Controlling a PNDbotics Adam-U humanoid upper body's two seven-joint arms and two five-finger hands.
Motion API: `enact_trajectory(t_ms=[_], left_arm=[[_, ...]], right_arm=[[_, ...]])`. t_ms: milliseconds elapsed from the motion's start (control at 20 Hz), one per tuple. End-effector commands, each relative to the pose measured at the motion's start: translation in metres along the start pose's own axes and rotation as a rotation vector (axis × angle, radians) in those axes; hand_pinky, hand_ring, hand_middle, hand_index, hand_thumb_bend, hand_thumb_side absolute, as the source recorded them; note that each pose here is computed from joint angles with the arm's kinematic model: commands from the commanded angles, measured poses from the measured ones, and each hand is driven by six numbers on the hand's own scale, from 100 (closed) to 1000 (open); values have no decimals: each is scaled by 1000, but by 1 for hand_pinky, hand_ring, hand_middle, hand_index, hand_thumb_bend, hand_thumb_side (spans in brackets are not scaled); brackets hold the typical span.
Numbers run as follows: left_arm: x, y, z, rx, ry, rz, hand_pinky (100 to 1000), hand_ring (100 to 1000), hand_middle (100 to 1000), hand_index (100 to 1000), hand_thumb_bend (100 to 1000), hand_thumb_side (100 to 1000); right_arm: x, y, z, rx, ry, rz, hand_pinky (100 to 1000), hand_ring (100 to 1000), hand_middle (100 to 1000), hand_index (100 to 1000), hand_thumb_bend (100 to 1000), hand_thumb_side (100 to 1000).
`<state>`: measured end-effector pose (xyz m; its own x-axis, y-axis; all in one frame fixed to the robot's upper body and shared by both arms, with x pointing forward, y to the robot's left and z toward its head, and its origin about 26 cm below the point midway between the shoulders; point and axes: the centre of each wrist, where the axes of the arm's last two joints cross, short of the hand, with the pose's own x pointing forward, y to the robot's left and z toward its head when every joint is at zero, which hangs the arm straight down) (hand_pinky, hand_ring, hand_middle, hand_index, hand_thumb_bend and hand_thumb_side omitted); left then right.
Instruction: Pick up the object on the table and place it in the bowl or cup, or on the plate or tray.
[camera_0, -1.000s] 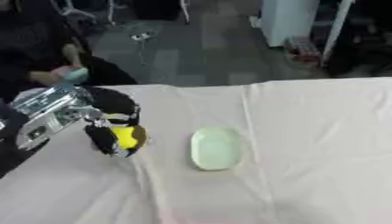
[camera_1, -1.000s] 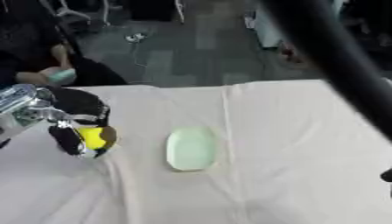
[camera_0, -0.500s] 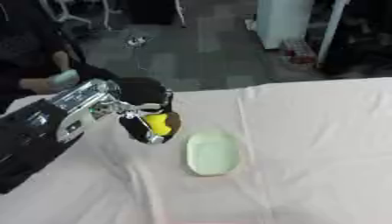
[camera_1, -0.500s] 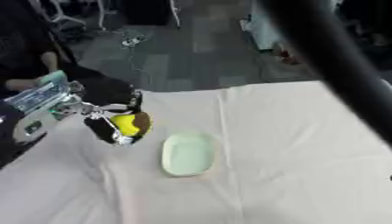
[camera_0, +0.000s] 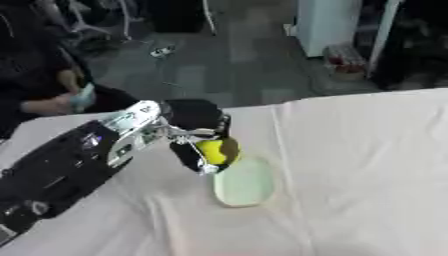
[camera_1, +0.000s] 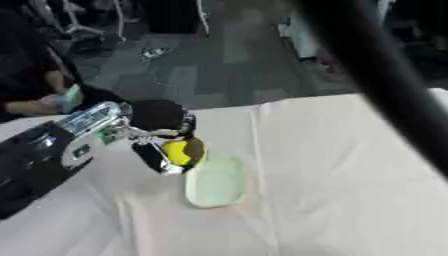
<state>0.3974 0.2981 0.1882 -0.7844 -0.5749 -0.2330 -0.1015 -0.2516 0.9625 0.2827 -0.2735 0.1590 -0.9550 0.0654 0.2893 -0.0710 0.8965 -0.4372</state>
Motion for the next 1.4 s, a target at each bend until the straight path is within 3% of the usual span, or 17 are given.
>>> enact_trajectory(t_ms=[50, 100, 150, 200, 250, 300, 400, 450, 650, 950, 1200, 1400], left_arm=[[-5, 5, -1, 7, -3, -3, 100, 100, 224, 380, 100, 653], [-5, 0, -1, -24, 3, 8, 100, 188, 382, 503, 100, 790], [-5, -7, -1, -66, 12, 21, 284, 387, 518, 617, 100, 911], [-6, -15, 0, -127, 26, 39, 408, 505, 608, 677, 145, 957], [-6, -17, -1, -161, 31, 52, 615, 663, 732, 749, 359, 943], [-6, -25, 0, -222, 38, 69, 724, 746, 785, 791, 475, 947], [-6, -33, 0, -309, 46, 94, 817, 819, 838, 829, 646, 954], [-6, -35, 0, -337, 47, 102, 830, 835, 853, 840, 700, 951], [-7, -34, 6, -369, 62, 121, 846, 847, 863, 848, 754, 950], [-3, -17, 34, -254, 143, 148, 816, 814, 863, 843, 662, 975], [31, -7, 60, -46, 182, 269, 762, 761, 857, 840, 612, 983], [65, 11, 72, 87, 174, 301, 758, 755, 862, 848, 597, 979]], right_arm=[[3, -11, -9, 18, -27, 8, 221, 494, 570, 354, 225, 997], [3, -12, -10, 17, -28, 6, 221, 493, 571, 354, 224, 998], [3, -13, -10, 17, -28, 4, 221, 493, 571, 353, 223, 998], [3, -14, -11, 18, -27, 2, 221, 493, 571, 351, 222, 999], [3, -15, -11, 19, -26, 0, 220, 493, 571, 350, 222, 999], [3, -15, -10, 20, -25, -1, 220, 493, 571, 348, 221, 1000], [3, -16, -10, 23, -22, -2, 219, 493, 571, 344, 220, 1000], [3, -16, -9, 24, -21, -2, 219, 493, 571, 343, 220, 1000], [3, -17, -7, 28, -15, 0, 219, 493, 571, 338, 218, 1000], [5, -21, 3, 0, 26, 30, 219, 492, 572, 366, 223, 998], [8, -24, 21, -66, 95, 95, 216, 491, 574, 370, 219, 1000], [11, -19, 39, -120, 160, 161, 212, 490, 575, 371, 216, 1000]])
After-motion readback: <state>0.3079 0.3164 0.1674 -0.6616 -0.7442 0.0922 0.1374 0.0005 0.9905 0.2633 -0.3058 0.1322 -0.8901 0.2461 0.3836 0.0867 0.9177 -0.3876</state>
